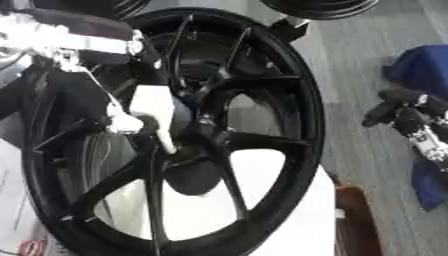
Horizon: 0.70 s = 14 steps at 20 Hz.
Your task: Pull the pin out of the wheel hub.
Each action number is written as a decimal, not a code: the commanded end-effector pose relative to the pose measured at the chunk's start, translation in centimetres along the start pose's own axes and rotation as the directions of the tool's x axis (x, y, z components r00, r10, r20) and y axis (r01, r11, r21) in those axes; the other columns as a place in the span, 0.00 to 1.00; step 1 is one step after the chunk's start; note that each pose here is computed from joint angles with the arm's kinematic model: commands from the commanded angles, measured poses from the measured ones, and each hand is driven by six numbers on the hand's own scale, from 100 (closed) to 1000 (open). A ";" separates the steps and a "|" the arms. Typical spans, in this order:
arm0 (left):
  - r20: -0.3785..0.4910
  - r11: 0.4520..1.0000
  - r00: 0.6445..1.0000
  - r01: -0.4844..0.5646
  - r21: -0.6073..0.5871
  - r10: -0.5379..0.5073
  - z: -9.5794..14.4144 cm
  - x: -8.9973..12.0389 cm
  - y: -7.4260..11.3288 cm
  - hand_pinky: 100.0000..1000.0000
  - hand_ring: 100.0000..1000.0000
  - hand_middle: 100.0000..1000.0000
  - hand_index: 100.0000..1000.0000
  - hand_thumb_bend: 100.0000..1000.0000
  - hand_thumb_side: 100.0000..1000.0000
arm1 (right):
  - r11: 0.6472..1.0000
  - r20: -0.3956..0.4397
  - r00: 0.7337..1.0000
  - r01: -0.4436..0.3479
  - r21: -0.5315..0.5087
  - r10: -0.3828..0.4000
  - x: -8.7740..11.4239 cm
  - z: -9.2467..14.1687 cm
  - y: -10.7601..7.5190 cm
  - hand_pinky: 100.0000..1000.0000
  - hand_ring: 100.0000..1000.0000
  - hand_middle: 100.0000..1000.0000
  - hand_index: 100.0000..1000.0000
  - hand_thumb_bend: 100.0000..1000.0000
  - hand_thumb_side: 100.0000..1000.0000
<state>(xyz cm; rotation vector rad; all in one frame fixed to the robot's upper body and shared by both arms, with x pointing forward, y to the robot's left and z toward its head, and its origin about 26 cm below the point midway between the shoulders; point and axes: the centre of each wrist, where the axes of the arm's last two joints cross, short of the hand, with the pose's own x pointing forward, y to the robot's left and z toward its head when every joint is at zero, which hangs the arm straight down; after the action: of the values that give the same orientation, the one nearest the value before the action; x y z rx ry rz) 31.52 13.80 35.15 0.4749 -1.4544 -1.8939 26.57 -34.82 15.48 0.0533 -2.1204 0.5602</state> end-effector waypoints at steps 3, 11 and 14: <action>-0.110 0.998 0.992 -0.062 0.022 0.064 3.3 -0.1 1.4 0.66 0.51 0.25 0.39 0.14 0.00 | 1.000 0.016 1.000 -0.026 0.005 0.026 0.8 -0.2 -0.4 0.79 0.62 0.58 0.79 0.00 0.54; -0.104 0.925 0.993 -0.009 0.379 0.052 9.7 -0.6 4.2 0.65 0.47 0.20 0.33 0.09 0.00 | 1.000 0.012 0.999 -0.031 -0.001 0.031 0.8 -0.1 -0.5 0.79 0.62 0.58 0.79 0.00 0.54; -0.157 0.847 0.974 -0.058 0.528 0.164 12.2 -3.8 5.0 0.64 0.47 0.19 0.34 0.04 0.01 | 0.999 0.012 0.999 -0.036 -0.008 0.037 0.9 -0.1 -0.6 0.79 0.62 0.58 0.79 0.00 0.54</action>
<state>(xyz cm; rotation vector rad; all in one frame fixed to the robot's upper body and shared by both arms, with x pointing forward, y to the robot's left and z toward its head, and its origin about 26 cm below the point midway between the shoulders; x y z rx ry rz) 28.46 22.51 41.20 0.7061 -1.7716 -1.3938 26.53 -34.97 15.54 0.0427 -2.1213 0.5485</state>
